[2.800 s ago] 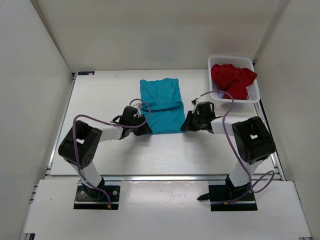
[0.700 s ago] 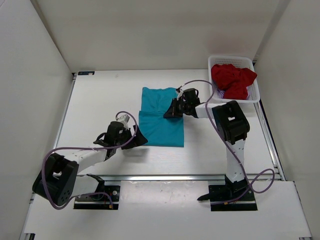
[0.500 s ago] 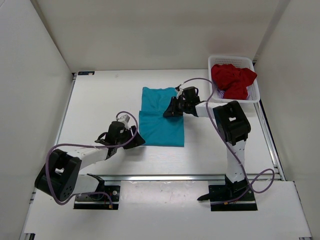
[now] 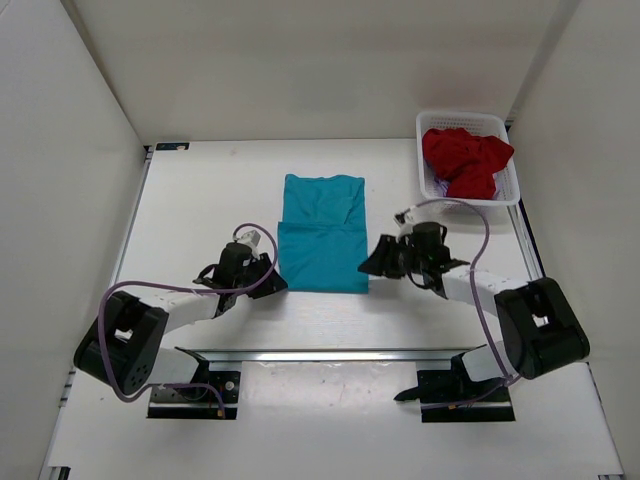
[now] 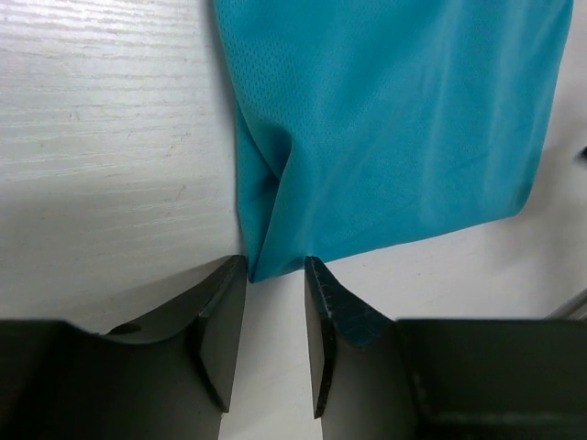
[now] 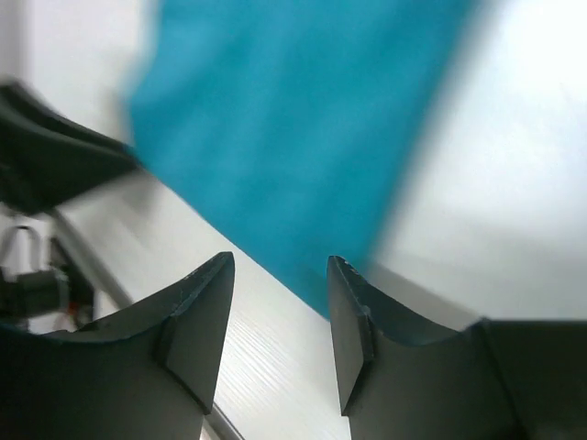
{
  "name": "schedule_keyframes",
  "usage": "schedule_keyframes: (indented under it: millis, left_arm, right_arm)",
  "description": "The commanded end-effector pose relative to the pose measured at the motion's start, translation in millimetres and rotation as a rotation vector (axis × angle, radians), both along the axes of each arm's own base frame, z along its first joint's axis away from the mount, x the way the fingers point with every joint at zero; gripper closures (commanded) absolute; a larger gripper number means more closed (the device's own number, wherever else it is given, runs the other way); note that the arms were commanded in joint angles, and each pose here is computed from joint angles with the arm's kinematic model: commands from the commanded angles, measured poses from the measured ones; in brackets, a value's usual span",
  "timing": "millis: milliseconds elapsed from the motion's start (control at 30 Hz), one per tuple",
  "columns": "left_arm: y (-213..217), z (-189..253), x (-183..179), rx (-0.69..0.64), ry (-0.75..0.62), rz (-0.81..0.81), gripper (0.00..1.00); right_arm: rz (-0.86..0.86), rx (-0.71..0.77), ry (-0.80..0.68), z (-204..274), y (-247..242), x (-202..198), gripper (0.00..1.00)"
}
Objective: Fold and stack the t-shirts
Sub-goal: Grab one side of the 2/3 rectangular tshirt with both arms, then fold the long partially folded tshirt into a neat square
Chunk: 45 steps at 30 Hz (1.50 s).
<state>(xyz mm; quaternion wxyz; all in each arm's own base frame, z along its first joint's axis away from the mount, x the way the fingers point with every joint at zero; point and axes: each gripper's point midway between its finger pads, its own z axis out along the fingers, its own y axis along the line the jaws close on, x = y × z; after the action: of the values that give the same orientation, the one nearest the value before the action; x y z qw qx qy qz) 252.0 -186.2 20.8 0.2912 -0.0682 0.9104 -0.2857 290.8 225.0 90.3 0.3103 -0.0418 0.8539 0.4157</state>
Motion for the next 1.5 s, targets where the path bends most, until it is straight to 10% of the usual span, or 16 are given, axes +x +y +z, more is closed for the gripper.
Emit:
schedule_keyframes:
  millis: [0, 300, 633, 1167, 1467]
  left_arm:
    - [4.0, -7.4, -1.0, 0.013, 0.014, 0.015, 0.56]
    - [2.1, -8.6, 0.6, 0.015, 0.007, 0.013, 0.71]
    - [1.2, -4.7, 2.2, 0.026, -0.007, 0.010, 0.93]
    - [-2.6, 33.4, -105.2, -0.049, 0.050, -0.097, 1.00]
    - [-36.1, 166.6, -6.2, -0.141, -0.230, -0.085, 1.00]
  right_arm:
    - [-0.056, -0.083, 0.072, -39.8, -28.3, -29.3, 0.57]
    - [-0.034, -0.124, 0.135, -66.8, -22.7, -42.3, 0.54]
    - [-0.042, -0.123, 0.135, -67.4, -21.5, -36.9, 0.99]
    - [0.055, -0.110, 0.201, -40.0, -8.3, -167.9, 0.99]
    - [-0.058, -0.103, -0.017, 40.4, -31.1, -50.2, 1.00]
